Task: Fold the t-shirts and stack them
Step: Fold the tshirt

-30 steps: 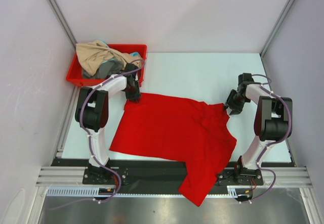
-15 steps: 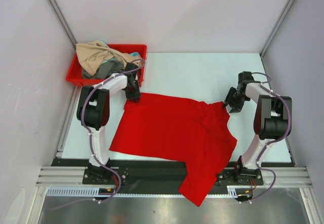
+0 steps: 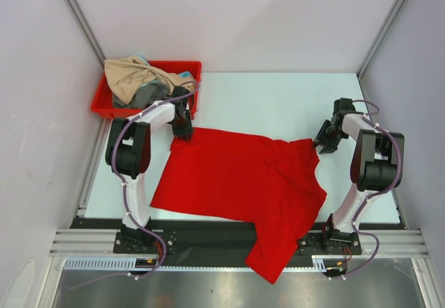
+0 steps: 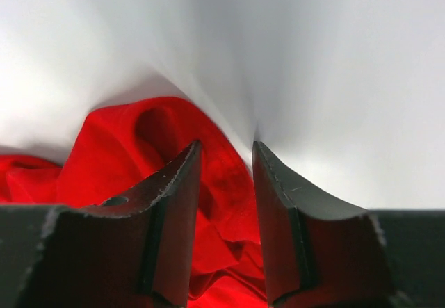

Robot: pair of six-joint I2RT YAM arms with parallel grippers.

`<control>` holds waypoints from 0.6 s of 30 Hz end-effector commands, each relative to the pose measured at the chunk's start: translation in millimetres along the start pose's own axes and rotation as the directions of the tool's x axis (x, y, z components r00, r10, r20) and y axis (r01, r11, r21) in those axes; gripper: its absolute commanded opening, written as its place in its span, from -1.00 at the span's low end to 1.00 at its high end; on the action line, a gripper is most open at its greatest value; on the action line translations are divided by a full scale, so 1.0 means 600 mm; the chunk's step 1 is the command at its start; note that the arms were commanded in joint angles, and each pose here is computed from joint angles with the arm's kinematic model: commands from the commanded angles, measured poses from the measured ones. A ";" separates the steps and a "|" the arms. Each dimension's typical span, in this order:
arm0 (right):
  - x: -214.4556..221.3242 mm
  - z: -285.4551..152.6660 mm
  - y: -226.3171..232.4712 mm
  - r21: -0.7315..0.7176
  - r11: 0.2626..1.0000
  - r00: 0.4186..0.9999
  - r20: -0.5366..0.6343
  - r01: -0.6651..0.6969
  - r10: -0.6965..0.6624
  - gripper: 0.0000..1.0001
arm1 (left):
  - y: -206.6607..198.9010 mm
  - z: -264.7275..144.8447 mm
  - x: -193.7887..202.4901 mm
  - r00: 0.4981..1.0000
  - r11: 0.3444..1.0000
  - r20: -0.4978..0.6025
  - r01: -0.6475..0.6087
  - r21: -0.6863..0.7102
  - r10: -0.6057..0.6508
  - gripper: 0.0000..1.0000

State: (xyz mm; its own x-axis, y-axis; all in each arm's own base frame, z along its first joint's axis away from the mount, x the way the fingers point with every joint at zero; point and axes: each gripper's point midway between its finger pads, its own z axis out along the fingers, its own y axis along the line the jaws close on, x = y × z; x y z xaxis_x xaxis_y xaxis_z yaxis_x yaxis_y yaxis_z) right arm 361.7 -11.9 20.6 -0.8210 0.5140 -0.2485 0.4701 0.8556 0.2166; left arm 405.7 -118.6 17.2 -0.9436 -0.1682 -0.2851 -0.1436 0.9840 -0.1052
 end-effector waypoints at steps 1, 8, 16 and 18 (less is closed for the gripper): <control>-0.039 -0.029 0.020 -0.047 0.999 0.997 0.078 -0.001 0.004 -0.16 | 0.003 0.008 -0.019 1.000 1.000 0.026 0.008 -0.010 -0.008 -0.58; -0.039 -0.015 0.038 -0.064 0.997 0.998 0.059 0.037 -0.033 -0.14 | 0.001 0.010 -0.021 1.000 1.000 0.027 0.010 -0.008 -0.010 -0.58; -0.042 0.007 0.005 0.042 0.999 0.998 0.057 0.024 -0.027 -0.19 | 0.014 0.028 -0.019 1.000 0.999 0.017 0.019 -0.043 -0.018 -0.58; -0.046 0.009 -0.009 0.079 0.997 0.998 0.065 0.019 -0.024 -0.21 | 0.022 0.033 -0.019 0.999 0.998 0.008 0.033 -0.056 -0.032 -0.60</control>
State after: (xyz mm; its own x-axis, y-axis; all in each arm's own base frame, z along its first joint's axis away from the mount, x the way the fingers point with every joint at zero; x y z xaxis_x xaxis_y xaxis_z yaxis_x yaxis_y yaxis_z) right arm 377.4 -13.7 20.0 -0.8218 0.4990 -0.2751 0.4590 0.8658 0.1993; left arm 406.9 -117.7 15.7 -0.9471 -0.1690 -0.2728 -0.1479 0.9843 -0.0963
